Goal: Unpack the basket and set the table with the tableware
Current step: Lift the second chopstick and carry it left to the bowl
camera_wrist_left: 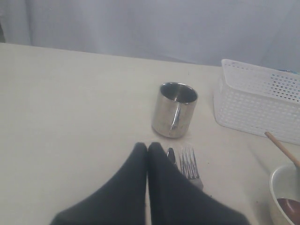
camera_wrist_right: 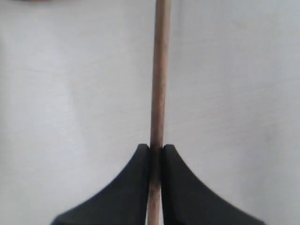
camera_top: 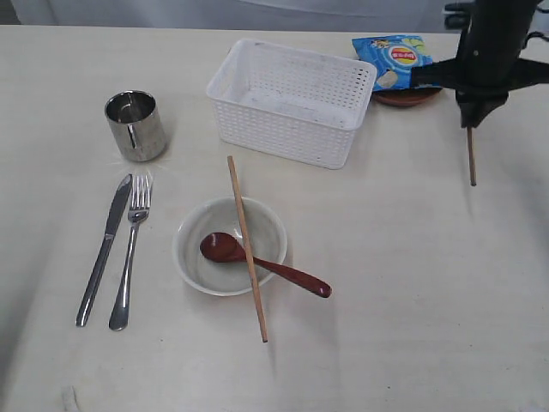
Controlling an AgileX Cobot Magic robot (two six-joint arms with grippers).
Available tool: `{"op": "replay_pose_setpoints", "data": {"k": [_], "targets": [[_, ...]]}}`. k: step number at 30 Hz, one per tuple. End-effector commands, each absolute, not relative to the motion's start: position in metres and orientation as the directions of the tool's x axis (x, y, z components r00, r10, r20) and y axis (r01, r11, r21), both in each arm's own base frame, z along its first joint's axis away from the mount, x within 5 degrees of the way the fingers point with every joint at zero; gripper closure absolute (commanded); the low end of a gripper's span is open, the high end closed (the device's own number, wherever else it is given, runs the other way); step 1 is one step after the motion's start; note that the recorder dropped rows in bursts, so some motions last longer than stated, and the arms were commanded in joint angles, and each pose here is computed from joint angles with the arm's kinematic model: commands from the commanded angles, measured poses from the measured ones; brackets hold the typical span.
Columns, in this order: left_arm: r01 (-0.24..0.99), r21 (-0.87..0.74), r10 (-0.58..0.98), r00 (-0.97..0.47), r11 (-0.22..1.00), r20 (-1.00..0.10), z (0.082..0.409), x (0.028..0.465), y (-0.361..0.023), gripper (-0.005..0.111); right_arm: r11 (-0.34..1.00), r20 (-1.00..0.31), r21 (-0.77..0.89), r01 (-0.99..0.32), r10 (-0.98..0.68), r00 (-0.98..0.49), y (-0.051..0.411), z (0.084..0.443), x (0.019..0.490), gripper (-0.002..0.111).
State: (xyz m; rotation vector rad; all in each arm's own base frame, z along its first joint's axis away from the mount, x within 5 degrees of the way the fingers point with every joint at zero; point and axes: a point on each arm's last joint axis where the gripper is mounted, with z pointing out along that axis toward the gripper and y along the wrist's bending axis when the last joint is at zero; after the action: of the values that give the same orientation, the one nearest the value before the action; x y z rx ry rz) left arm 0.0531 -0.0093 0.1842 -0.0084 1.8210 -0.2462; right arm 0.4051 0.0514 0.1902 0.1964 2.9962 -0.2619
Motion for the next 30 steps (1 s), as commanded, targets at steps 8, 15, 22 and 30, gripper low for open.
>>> {"op": "replay_pose_setpoints", "data": {"k": [8,15,22,30], "targets": [[0.125,-0.173,-0.137,-0.252,0.977,-0.958,0.184,0.053,-0.009,0.107,0.944,-0.297,0.263,-0.198,-0.116,-0.948,0.156,0.286,0.351,0.109],[0.125,-0.173,-0.137,-0.252,0.977,-0.958,0.184,0.053,-0.009,0.107,0.845,-0.279,0.234,-0.480,-0.414,-0.866,0.257,0.274,0.292,0.109],[0.125,-0.173,-0.137,-0.252,0.977,-0.958,0.184,0.053,-0.009,0.107,0.812,-0.189,0.239,-0.533,-0.499,-0.845,0.296,0.245,0.262,0.109],[0.125,-0.173,-0.137,-0.252,0.977,-0.958,0.184,0.053,-0.009,0.107,0.828,-0.143,0.243,-0.505,-0.484,-0.863,0.305,0.216,0.231,0.109]]}}
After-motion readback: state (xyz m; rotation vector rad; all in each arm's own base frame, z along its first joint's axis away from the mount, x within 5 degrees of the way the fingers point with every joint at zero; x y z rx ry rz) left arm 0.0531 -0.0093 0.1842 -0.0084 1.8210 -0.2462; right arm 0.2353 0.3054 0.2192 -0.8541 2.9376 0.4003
